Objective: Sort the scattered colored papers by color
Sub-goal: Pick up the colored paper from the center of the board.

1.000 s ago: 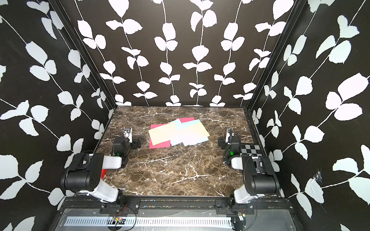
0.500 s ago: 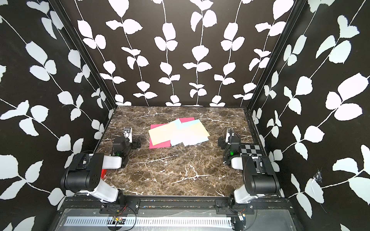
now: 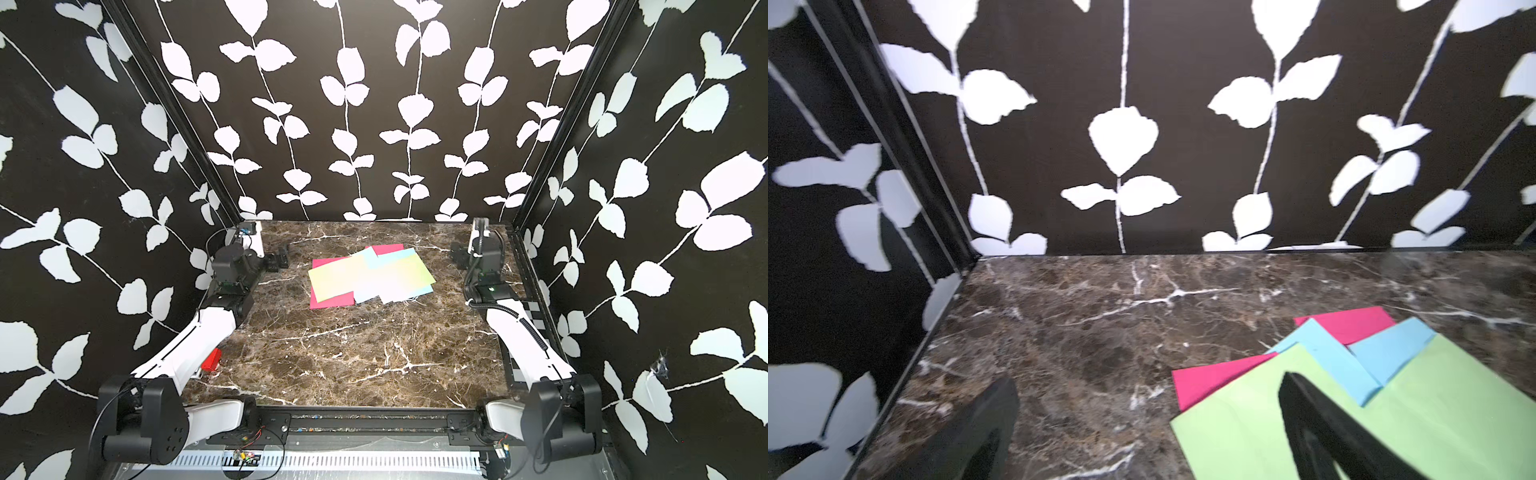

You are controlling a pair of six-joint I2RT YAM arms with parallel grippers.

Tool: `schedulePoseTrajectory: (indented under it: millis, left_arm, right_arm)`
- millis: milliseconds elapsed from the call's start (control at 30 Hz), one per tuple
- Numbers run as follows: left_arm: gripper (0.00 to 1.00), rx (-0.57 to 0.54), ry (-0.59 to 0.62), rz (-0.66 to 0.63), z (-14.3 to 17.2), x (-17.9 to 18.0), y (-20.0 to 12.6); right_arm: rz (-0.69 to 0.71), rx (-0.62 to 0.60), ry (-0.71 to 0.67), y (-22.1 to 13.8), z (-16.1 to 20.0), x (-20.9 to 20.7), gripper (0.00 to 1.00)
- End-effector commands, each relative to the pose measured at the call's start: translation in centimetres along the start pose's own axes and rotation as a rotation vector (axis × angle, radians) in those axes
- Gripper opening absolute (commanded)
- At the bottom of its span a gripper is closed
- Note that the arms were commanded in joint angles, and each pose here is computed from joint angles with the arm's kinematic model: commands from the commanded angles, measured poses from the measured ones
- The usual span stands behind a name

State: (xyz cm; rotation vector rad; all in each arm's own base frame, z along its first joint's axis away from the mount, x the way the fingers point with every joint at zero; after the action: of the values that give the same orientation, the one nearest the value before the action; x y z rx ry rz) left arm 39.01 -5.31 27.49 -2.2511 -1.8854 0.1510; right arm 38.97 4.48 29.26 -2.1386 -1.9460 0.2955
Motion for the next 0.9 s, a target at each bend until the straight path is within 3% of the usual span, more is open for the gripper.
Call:
schedulePoseTrajectory:
  millis: [0, 233, 467, 667, 867]
  left_arm:
    - [0.99, 0.183, -0.128, 0.135, 2.9, -2.7, 0.1]
    - [0.96, 0.308, -0.272, 0.259, 6.8, -6.0, 2.8]
    - [0.87, 0.461, -0.365, 0.339, 9.8, -7.8, 9.5]
    - [0.86, 0.493, -0.391, 0.366, 10.6, -8.4, 13.7]
    - [0.86, 0.526, -0.416, 0.426, 11.7, -9.3, 15.9]
  right_arm:
    - [-0.058, 0.152, 0.017, -0.5, 1.5, 3.0, 0.99]
    - [-0.338, 0.333, 0.204, 1.1, 5.0, 13.1, 0.99]
    - [-0.542, 0.479, 0.375, 3.1, 9.6, 24.2, 0.99]
    - [-0.648, 0.504, 0.735, 4.0, 11.8, 29.8, 0.97]
    - [-0.673, 0.531, 0.933, 2.4, 13.3, 33.2, 0.97]
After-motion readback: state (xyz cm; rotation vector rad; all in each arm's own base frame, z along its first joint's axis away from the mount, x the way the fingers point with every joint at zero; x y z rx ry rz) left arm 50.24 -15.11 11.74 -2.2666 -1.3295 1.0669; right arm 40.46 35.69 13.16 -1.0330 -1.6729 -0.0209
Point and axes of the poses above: each gripper's point midway between its finger pads, its own y axis out along the fingers, its own x axis along the line the jaws close on, z = x × y, the point moved 3 cm from there along -y, back along the fingers, and after that the axes turned 6 degrees about y, right-handed, at the moved point
